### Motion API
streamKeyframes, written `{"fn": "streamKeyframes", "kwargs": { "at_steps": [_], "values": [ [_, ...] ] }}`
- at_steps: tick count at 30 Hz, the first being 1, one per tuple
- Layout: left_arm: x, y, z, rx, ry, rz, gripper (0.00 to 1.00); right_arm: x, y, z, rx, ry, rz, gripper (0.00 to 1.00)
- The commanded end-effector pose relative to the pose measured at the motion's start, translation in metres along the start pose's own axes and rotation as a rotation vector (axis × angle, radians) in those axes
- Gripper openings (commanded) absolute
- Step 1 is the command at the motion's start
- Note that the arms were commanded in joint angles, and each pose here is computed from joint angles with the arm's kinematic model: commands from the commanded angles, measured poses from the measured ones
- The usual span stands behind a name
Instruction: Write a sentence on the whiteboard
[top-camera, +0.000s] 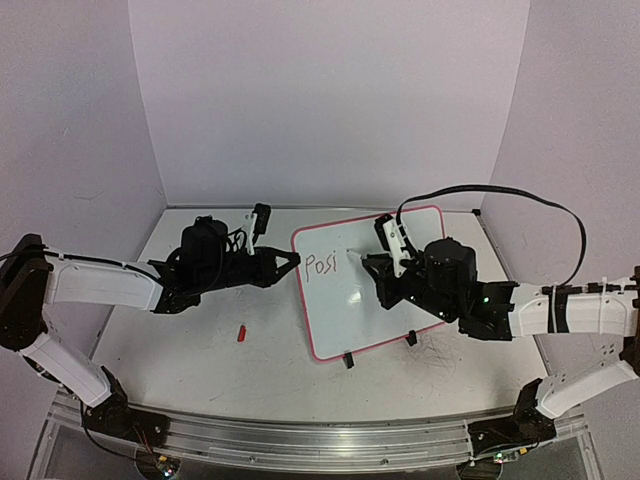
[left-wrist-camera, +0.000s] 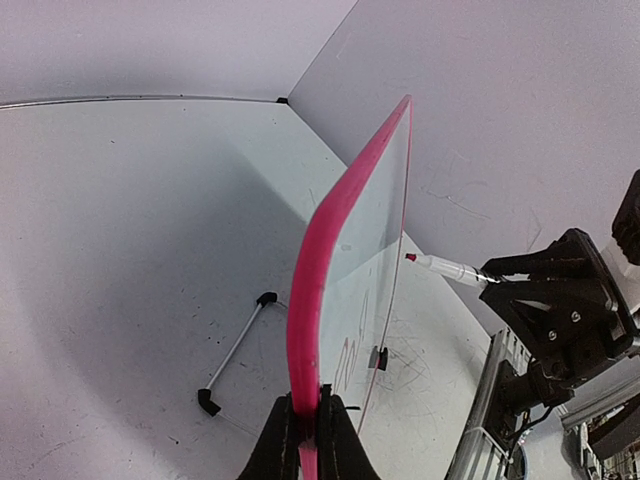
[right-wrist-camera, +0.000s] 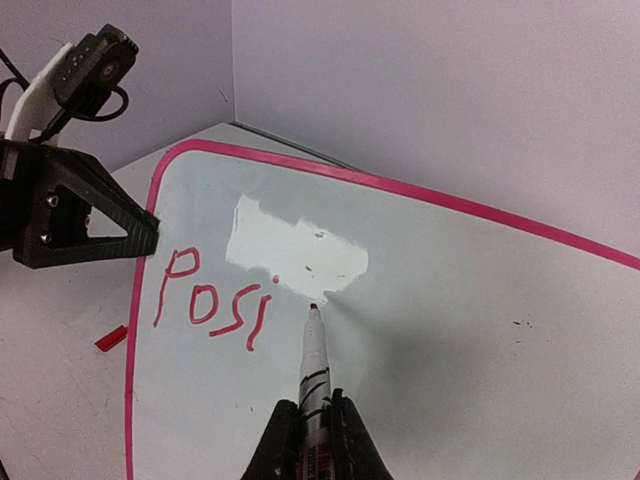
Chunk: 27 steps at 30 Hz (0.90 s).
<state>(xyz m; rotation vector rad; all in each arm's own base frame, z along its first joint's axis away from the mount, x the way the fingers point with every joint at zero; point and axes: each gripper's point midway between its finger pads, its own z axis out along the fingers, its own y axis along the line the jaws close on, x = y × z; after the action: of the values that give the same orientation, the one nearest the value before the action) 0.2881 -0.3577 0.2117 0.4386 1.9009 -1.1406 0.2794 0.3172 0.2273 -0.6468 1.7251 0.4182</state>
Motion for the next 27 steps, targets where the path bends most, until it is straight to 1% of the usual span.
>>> {"fn": "streamKeyframes", "kwargs": {
  "at_steps": [1, 7, 15, 27],
  "values": [
    [-0.015, 0.0, 0.004, -0.02, -0.026, 0.052, 0.0, -0.024, 0.007, 0.001, -0.037, -0.077, 0.019, 0.0],
    [-0.014, 0.0, 0.003, -0.02, -0.027, 0.051, 0.0, -0.019, 0.008, 0.012, -0.022, -0.047, 0.021, 0.0],
    [-0.015, 0.0, 0.004, -0.017, -0.026, 0.055, 0.0, -0.029, 0.005, 0.009, -0.011, -0.082, 0.03, 0.0],
    [-0.015, -0.001, 0.001, -0.015, -0.028, 0.056, 0.0, -0.024, 0.005, 0.02, 0.005, -0.062, 0.027, 0.0]
  ]
}}
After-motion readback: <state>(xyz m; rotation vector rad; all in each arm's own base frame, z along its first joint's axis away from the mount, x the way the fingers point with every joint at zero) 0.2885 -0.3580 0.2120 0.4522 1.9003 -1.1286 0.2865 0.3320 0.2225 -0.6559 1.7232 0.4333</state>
